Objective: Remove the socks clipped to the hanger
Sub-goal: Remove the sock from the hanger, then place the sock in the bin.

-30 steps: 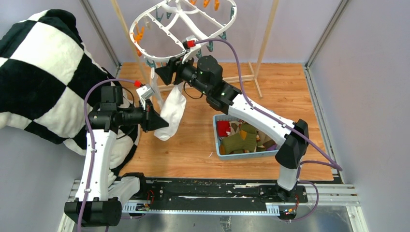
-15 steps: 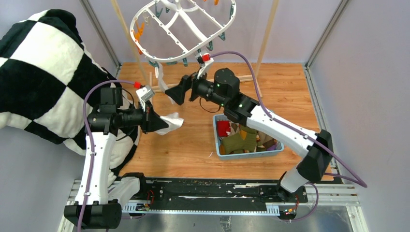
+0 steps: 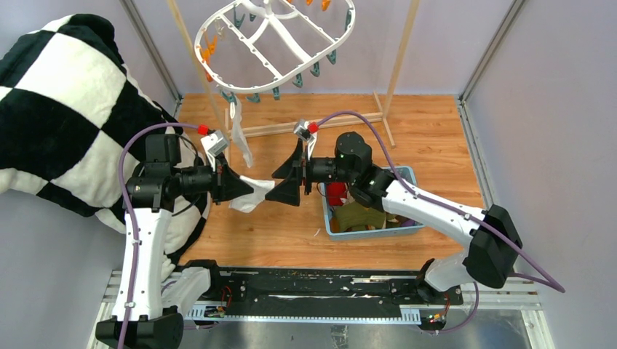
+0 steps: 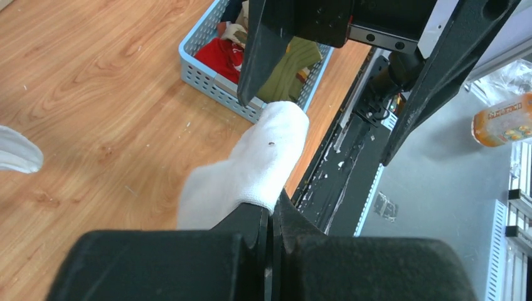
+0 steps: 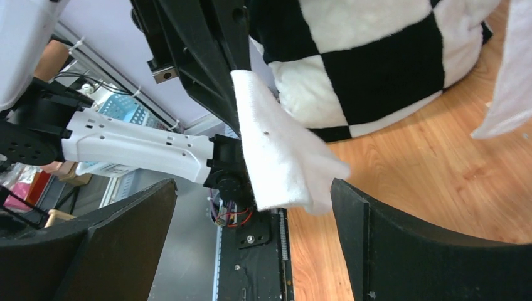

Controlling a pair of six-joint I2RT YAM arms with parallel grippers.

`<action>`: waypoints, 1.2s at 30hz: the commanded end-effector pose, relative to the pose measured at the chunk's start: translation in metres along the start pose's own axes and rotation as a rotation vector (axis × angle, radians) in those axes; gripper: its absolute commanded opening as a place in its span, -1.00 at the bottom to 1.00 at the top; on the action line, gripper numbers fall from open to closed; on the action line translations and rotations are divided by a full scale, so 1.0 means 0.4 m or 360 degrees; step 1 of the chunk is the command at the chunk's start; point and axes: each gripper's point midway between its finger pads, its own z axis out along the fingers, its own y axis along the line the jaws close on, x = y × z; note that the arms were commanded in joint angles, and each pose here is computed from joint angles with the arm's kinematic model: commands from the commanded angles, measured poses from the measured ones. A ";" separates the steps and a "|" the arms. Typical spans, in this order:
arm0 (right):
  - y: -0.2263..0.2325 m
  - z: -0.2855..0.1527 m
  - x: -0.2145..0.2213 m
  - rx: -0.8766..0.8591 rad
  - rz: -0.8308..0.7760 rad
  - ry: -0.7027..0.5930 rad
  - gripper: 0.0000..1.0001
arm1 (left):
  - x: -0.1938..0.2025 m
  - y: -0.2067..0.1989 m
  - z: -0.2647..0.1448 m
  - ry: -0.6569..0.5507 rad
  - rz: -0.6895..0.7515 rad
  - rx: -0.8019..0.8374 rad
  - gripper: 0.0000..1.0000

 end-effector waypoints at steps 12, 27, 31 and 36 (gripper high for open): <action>0.043 0.030 -0.004 -0.0074 0.0043 -0.0052 -0.59 | -0.031 -0.029 -0.013 -0.0040 0.0033 0.0007 -0.86; -0.177 -0.450 0.132 0.1034 0.0625 0.0066 -1.00 | -0.024 0.128 -0.061 0.0126 0.0087 -0.0574 0.99; -0.210 -0.527 0.249 0.1166 0.0846 0.0135 -1.00 | -0.024 0.158 -0.074 0.0156 0.0066 -0.0679 0.99; -0.274 -0.552 0.389 0.1318 0.1020 0.0318 -1.00 | -0.020 0.195 -0.094 0.0188 0.0038 -0.0802 0.99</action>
